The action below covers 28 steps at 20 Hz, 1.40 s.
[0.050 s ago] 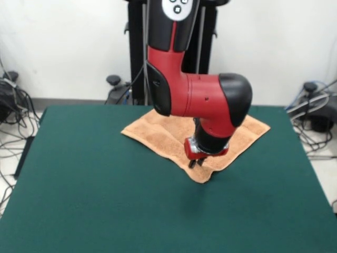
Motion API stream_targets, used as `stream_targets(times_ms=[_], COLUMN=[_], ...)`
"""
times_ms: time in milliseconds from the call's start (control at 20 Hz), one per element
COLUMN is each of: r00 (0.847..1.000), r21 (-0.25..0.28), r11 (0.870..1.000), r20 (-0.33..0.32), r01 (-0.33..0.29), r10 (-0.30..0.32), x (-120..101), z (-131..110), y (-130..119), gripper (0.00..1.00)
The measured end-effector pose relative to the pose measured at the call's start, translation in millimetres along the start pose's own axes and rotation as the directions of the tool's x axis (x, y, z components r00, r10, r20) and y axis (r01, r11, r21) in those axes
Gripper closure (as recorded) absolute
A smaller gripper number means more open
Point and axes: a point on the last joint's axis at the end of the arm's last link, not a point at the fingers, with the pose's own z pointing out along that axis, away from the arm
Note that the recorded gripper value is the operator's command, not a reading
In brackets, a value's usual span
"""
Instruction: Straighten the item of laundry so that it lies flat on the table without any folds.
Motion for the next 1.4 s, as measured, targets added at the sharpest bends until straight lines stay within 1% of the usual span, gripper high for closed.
stream_targets(times_ms=[300,650,750,800,950,1250,1300,1350,1400], r00=[1.0,1.0,1.0,1.0,1.0,0.999,0.999,0.999,0.999], r21=[-0.001,0.003,0.008,0.012,0.016,0.021,0.022,0.027,0.029], r11=[1.0,1.0,1.0,1.0,1.0,0.999,0.999,0.999,0.999], r20=[-0.005,-0.019,-0.015,-0.01,-0.008,-0.022,-0.019,-0.005,0.004], r01=[0.0,-0.004,-0.006,-0.008,-0.01,-0.025,-0.028,-0.032,-0.034], r10=[0.0,0.004,0.006,0.008,0.011,0.026,0.028,0.032,0.034], x=[-1,-14,-23,-32,-40,-71,-77,-88,-92], z=[-1,-8,-11,-15,-19,-40,-44,-52,-54], y=[-1,-8,-12,-16,-20,-33,-35,-39,-40], gripper=[1.0,1.0,1.0,1.0,1.0,1.0,1.0,1.0,1.0])
